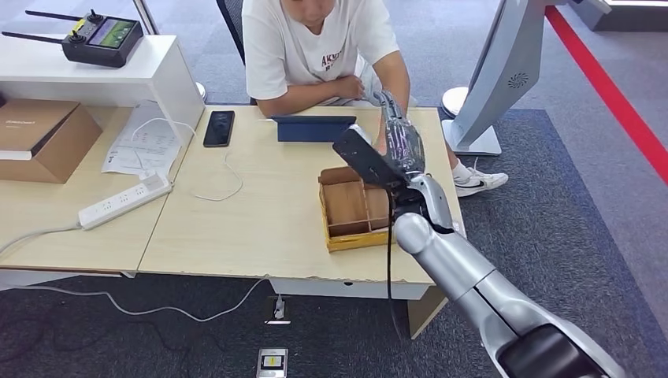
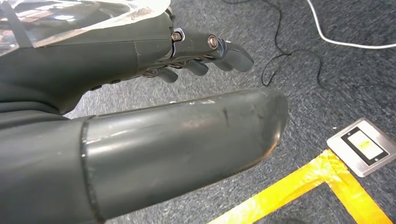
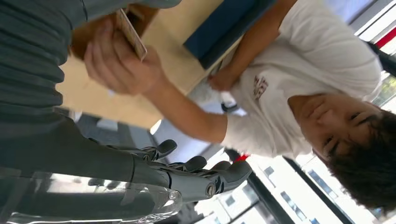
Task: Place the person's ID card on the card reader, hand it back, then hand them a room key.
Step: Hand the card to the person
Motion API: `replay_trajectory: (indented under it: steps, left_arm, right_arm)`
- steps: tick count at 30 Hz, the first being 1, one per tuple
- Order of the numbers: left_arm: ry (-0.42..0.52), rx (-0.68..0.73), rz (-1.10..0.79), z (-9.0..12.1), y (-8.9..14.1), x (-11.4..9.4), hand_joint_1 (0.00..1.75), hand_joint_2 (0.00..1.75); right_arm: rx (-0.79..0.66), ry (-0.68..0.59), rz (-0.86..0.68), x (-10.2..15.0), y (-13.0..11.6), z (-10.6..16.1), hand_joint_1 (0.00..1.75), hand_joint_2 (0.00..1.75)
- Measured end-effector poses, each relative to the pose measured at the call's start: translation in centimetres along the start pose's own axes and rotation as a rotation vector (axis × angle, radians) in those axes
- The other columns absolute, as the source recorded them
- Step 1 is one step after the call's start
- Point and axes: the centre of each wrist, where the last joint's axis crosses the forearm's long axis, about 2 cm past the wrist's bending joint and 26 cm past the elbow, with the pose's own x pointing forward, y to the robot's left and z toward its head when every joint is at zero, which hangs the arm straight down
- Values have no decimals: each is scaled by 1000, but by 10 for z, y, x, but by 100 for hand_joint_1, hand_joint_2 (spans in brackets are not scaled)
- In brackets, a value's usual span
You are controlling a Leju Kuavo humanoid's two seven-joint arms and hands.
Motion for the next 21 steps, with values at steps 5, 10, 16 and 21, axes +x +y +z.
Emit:
replay_trajectory:
  steps: [5, 10, 16, 21]
  left_arm:
    - [6, -3, 27, 4, -6, -8, 0, 0]
    - [23, 2, 44, 7, -10, -16, 0, 0]
    - [34, 2, 58, 8, -12, -20, 0, 0]
    - [36, 4, 58, 8, -12, -20, 0, 0]
  right_arm:
    - [79, -21, -340, 5, 7, 26, 0, 175]
    - [96, -64, -472, 5, 6, 60, 0, 175]
    - [102, -79, -564, -5, 10, 110, 0, 175]
    - [89, -87, -581, -9, 8, 135, 0, 175]
